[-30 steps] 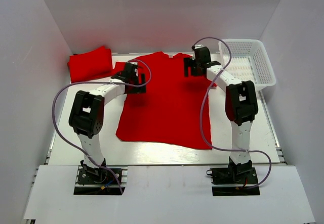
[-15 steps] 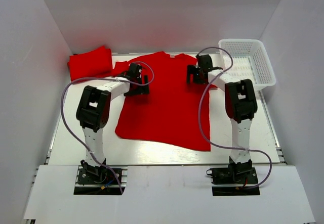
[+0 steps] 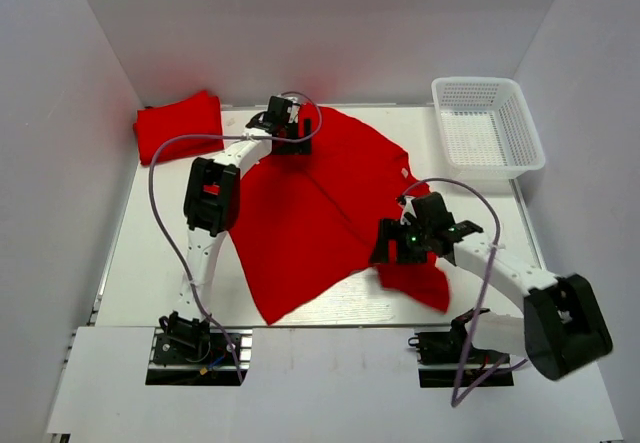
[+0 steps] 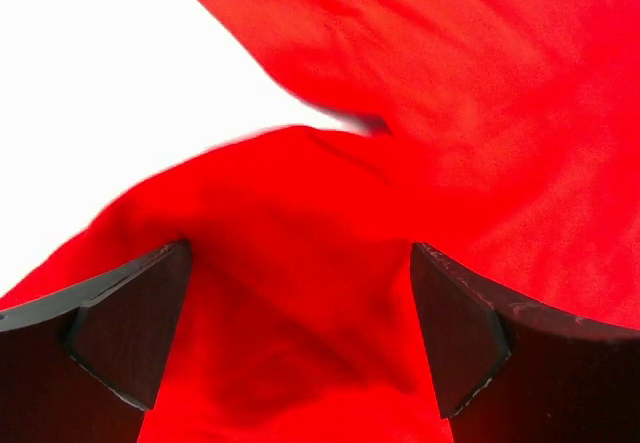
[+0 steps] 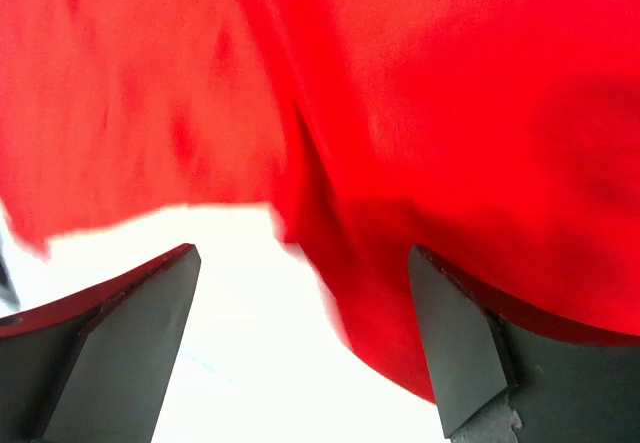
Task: Fold and stack the t-shirts
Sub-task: Flatten out the tshirt
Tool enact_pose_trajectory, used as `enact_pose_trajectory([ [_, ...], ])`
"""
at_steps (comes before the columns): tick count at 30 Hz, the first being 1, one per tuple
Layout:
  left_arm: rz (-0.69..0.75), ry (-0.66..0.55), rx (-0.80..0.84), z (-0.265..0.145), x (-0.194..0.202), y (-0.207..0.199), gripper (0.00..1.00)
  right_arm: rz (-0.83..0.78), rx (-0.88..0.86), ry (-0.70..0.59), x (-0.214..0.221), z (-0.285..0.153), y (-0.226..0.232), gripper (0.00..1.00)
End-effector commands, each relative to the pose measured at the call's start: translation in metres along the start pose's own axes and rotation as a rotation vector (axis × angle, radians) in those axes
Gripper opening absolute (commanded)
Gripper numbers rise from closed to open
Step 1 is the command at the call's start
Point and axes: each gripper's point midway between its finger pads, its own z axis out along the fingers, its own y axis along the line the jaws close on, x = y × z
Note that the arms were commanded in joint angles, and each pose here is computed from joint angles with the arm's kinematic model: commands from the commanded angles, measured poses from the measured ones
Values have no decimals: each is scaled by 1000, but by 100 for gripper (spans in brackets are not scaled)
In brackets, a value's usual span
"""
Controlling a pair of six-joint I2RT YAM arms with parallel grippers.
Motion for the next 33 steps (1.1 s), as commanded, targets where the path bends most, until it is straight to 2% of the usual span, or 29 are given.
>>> enact_pose_trajectory([
  [1,76,33,227,-24,16,-42,100,-100,-164,49,16,-28,38,90],
  [4,91,-14,218,-60,14,-38,100,-155,-166,-13,-5,-32,44,90],
  [5,91,-37,176,-69,11,-30,100,-183,-82,-74,-23,-30,32,90],
  [6,76,-65,135,-101,11,-21,100,-202,66,-166,-66,-29,18,90],
  [7,61,-37,105,-97,24,-14,100,-201,68,-171,-67,-29,18,90],
  [9,38,-78,68,-117,21,-7,100,-204,143,-254,-116,-33,22,90],
  [10,35,-106,31,-136,21,1,100,-176,275,-265,-131,-25,-1,90],
  [12,-18,-128,-1,-153,23,7,100,-163,301,-341,-182,-26,10,90],
  [13,-39,-109,-28,-155,36,18,100,-152,328,-357,-204,-19,10,90],
  [15,-74,-128,-43,-171,39,26,100,-184,328,-341,-221,4,8,90],
  [16,-88,-132,-100,-172,45,38,100,-194,305,-385,-254,7,22,90],
  [17,-105,-114,-137,-173,51,44,100,-207,316,-324,-252,27,13,90],
  [18,-117,-99,-188,-179,56,53,100,-223,318,-316,-258,34,14,90],
  [19,-125,-81,-204,-178,64,56,100,-223,318,-329,-281,50,16,90],
  [21,-124,-70,-207,-177,69,57,100,-229,301,-340,-299,54,21,90],
  [25,-164,-22,-221,-171,92,64,100,-227,290,-292,-316,99,6,90],
  [26,-172,-10,-225,-167,96,65,100,-246,268,-311,-327,97,14,90],
  [28,-181,9,-242,-162,104,68,100,-240,287,-257,-318,118,-2,90],
  [29,-180,25,-235,-159,108,67,100,-233,289,-279,-329,112,1,90],
  [31,-196,57,-247,-155,119,69,100,-210,314,-253,-323,109,-9,90],
  [32,-196,76,-241,-154,126,68,100,-199,337,-202,-303,117,-23,90],
  [33,-193,97,-249,-150,137,71,100,-187,345,-210,-302,115,-29,90],
])
